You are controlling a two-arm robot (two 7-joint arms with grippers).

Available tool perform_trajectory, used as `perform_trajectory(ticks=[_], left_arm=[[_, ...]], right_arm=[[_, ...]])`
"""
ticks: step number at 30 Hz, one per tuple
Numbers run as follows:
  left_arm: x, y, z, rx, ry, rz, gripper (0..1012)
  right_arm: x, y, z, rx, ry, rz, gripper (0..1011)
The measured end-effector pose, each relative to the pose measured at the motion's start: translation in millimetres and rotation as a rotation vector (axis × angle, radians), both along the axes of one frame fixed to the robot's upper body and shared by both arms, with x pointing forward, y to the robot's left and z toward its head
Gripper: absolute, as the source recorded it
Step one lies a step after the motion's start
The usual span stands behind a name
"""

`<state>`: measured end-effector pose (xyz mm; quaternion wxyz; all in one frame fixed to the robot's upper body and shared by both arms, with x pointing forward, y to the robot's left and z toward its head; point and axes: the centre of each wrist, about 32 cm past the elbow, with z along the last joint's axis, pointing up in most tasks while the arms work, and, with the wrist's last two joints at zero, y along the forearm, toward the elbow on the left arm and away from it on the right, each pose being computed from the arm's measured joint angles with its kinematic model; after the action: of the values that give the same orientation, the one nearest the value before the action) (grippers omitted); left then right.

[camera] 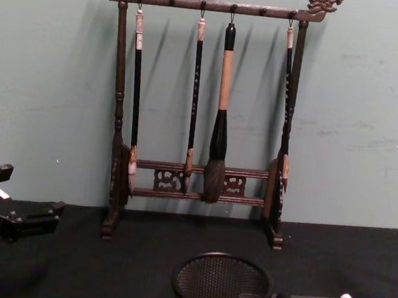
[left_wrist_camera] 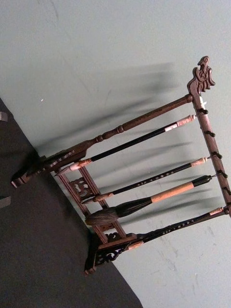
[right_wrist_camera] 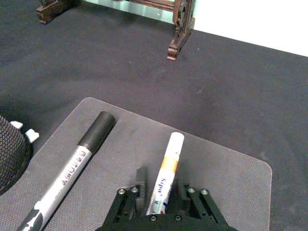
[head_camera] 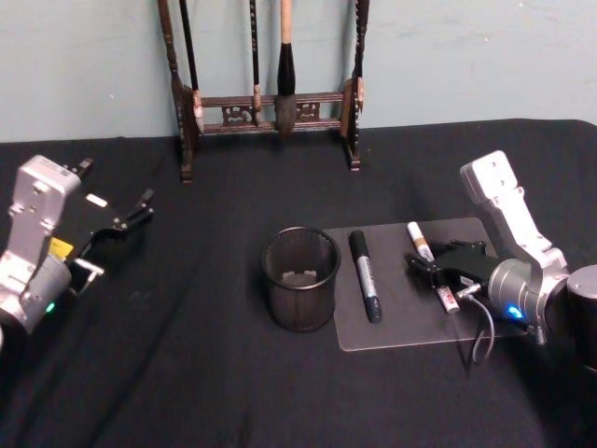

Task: Pick up the water-based marker from the table and place it into the pen holder.

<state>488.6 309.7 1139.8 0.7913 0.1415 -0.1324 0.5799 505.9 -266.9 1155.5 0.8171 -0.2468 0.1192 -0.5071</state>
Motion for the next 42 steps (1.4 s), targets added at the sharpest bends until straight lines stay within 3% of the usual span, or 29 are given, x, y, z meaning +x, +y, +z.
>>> perform_trajectory(ticks=[2,6,9,19,25,28,31,32,35,38,42], left_arm=[[0.0,0.0,0.0,0.0,0.0,0.0,1001],[0.0,0.0,0.0,0.0,0.0,0.0,1001],[0.0,0.0,0.0,0.0,0.0,0.0,1001],[0.0,0.0,0.0,0.0,0.0,0.0,1001],[0.0,0.0,0.0,0.0,0.0,0.0,1001],[0.0,0.0,0.0,0.0,0.0,0.0,1001],[0.0,0.0,0.0,0.0,0.0,0.0,1001],[0.0,0.0,0.0,0.0,0.0,0.0,1001],[0.0,0.0,0.0,0.0,0.0,0.0,1001],[0.0,0.0,0.0,0.0,0.0,0.0,1001],[0.0,0.0,0.0,0.0,0.0,0.0,1001]], right_arm=[[0.0,0.0,0.0,0.0,0.0,0.0,390],[0.0,0.0,0.0,0.001,0.0,0.0,223],[0.0,0.0,0.0,0.001,0.0,0.0,184],[-0.5,0.0,0.2,0.004,-0.005,0.001,178],[-3.5,0.4,4.4,0.031,-0.079,0.012,178],[-5.6,0.4,6.1,0.051,-0.138,0.019,178],[-9.2,2.1,7.8,0.103,-0.251,0.037,178],[-9.2,2.1,7.8,0.103,-0.251,0.037,178],[-10.8,4.6,8.2,0.154,-0.356,0.068,178],[-10.8,7.5,8.1,0.187,-0.42,0.093,178],[-9.9,14.5,4.3,0.269,-0.525,0.147,178]])
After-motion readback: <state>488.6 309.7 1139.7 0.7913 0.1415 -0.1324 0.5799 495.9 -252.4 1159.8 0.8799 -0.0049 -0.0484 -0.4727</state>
